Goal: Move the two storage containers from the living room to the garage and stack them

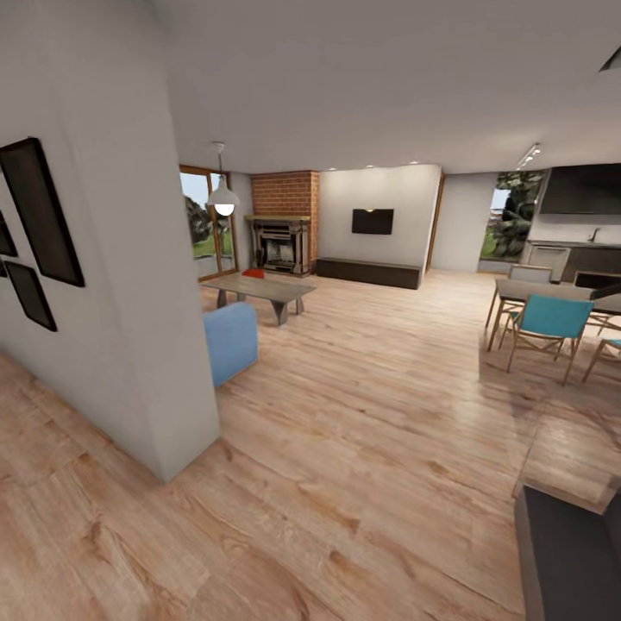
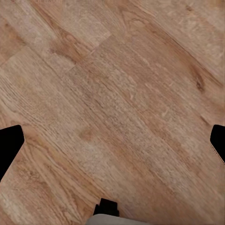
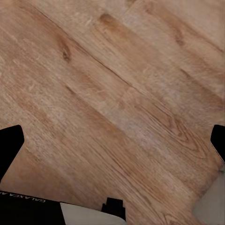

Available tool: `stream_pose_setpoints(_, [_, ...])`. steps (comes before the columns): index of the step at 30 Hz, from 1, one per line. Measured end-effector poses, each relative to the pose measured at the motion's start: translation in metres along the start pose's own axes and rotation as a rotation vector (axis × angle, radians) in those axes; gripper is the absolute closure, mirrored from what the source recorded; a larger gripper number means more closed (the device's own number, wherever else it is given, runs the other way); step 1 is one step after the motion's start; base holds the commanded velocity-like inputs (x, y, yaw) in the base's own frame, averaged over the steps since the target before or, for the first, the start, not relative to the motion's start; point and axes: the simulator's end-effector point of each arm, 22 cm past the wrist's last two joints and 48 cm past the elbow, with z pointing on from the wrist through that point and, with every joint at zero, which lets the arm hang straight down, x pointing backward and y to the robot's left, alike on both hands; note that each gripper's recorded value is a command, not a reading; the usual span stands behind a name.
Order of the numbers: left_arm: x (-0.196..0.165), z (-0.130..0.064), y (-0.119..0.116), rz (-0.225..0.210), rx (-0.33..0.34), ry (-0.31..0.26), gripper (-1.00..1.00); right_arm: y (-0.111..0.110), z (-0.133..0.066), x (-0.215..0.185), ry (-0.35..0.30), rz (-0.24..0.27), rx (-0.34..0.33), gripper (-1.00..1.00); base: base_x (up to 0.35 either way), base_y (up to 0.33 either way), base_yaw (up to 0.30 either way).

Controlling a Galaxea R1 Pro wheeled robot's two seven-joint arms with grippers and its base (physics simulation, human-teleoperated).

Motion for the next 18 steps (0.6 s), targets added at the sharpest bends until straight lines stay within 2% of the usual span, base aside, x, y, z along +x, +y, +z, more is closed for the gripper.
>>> stream_pose_setpoints(5, [0.0000, 0.0000, 0.0000, 0.000, 0.000, 0.000, -1.00, 0.0000, 0.0000, 0.0000, 0.000, 0.000, 0.000, -1.00, 0.327, 0.000, -0.012])
stream_pose_setpoints(12, [-0.0007, 0.0000, -0.0002, 0.000, 0.000, -0.001, -1.00, 0.0003, -0.0002, -0.0007, -0.002, -0.001, -0.002, -1.00, 0.327, 0.000, -0.226])
stream_pose_setpoints(18, [-0.0007, -0.0001, -0.0010, -0.001, 0.001, -0.002, -1.00, 0.0004, -0.0002, -0.0009, -0.002, -0.002, -0.002, -1.00, 0.327, 0.000, -0.049])
